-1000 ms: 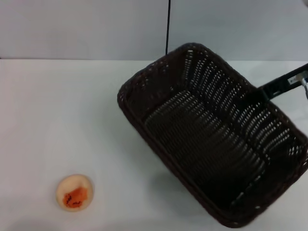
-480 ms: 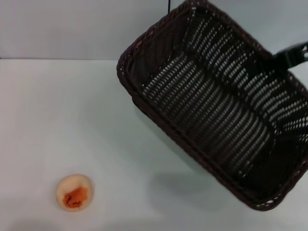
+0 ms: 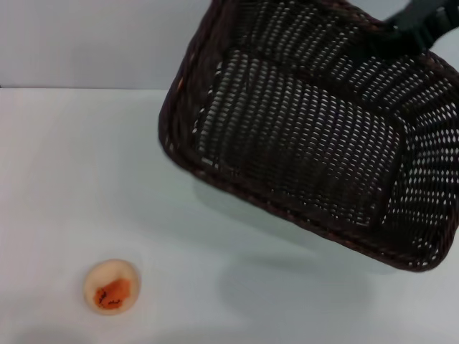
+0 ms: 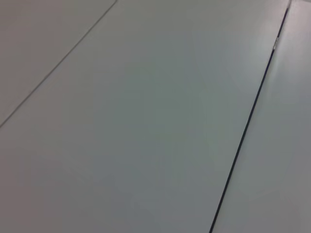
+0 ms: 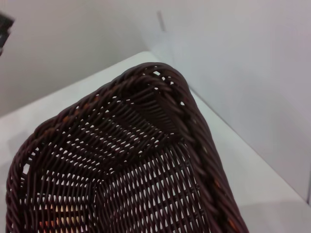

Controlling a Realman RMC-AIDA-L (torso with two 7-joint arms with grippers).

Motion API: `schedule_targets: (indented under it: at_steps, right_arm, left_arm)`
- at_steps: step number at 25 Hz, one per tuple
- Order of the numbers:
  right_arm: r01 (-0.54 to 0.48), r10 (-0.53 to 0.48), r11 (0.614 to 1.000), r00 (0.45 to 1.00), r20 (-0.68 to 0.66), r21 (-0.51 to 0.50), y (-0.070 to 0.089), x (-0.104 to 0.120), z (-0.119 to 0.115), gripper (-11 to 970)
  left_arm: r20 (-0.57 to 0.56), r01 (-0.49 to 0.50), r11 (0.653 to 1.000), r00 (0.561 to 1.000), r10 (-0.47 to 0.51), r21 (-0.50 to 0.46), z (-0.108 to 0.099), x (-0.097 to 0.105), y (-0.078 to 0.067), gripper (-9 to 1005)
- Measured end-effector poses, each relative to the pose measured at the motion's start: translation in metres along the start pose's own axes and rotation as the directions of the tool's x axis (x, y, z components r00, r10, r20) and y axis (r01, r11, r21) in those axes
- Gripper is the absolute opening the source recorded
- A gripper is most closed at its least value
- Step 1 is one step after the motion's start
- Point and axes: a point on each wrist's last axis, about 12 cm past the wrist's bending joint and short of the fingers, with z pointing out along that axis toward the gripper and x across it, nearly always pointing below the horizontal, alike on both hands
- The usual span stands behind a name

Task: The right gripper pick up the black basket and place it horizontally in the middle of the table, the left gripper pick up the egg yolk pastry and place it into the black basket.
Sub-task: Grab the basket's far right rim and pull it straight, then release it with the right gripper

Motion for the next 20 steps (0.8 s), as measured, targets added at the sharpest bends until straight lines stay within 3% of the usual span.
schedule_targets:
  at_steps: [1, 3, 5, 11, 20]
  right_arm:
    - [0.063, -0.064, 0.998, 0.998, -0.031, -0.004, 0.003, -0.012, 0.006, 160]
    - [0.092, -0.092, 0.996, 0.995, -0.046, -0.005, 0.004, -0.018, 0.009, 160]
    - [0.2, -0.203, 0.979, 0.974, -0.1, -0.036, 0.013, -0.031, 0.032, 159]
    - [0.304, -0.31, 0.95, 0.946, -0.096, -0.073, 0.023, -0.037, 0.056, 158]
    - [0.363, -0.377, 0.925, 0.911, -0.166, -0.11, 0.029, -0.034, 0.079, 157]
  left_arm:
    - [-0.002, 0.001, 1.0, 1.0, -0.001, 0.001, 0.0, 0.0, 0.0, 664]
    - [-0.004, 0.002, 1.0, 1.0, -0.002, 0.003, -0.001, 0.0, 0.0, 663]
    - [-0.011, 0.009, 1.0, 1.0, -0.009, 0.005, -0.002, 0.0, -0.001, 662]
    - [-0.026, 0.018, 1.0, 0.999, -0.018, 0.009, -0.005, 0.001, -0.002, 660]
    - [-0.032, 0.023, 1.0, 0.999, -0.022, 0.019, -0.005, 0.001, -0.002, 656]
